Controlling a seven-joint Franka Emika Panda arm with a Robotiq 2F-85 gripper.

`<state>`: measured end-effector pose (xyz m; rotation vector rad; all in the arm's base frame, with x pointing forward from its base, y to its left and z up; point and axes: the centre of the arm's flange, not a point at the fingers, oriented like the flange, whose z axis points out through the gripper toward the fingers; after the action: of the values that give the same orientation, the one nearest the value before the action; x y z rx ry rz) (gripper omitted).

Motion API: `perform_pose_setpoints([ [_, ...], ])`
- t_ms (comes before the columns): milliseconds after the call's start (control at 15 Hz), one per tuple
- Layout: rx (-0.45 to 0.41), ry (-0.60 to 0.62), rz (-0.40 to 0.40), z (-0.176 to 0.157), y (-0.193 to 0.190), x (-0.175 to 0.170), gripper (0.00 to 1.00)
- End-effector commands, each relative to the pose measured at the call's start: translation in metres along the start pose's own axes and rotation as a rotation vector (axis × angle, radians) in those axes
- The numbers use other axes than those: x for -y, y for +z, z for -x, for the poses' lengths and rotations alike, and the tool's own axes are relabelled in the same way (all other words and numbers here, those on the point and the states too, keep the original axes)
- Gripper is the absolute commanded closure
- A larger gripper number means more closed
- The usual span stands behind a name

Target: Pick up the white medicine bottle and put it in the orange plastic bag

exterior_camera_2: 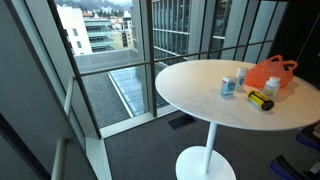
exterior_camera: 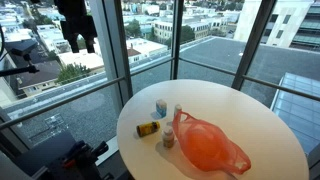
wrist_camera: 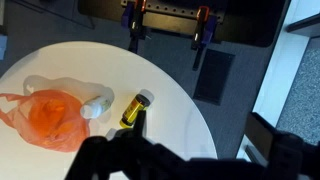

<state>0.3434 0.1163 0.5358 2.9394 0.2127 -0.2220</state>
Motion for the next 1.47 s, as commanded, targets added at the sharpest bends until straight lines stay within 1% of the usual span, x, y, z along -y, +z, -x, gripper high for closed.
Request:
perform_pose_setpoints([
  [0,-0.001,0.000,0.000,0.000,0.000,0.000,0.00],
  [200,-0.001,0.000,0.000,0.000,-0.001,0.000,0.00],
  [267,-0.008,0.030,0.014,-0.003,0.001,-0.004,0.00],
  [400,-0.022,0.069,0.026,-0.008,0.004,-0.014,0.00],
  [467,-0.019,0.087,0.022,-0.011,0.008,-0.020,0.00],
  [667,-0.045,0.146,0.019,-0.025,0.022,-0.041,0.00],
  [1133,-0.145,0.276,-0.023,-0.058,0.083,-0.095,0.00],
  [1400,-0.149,0.378,-0.032,-0.068,0.119,-0.131,0.00],
])
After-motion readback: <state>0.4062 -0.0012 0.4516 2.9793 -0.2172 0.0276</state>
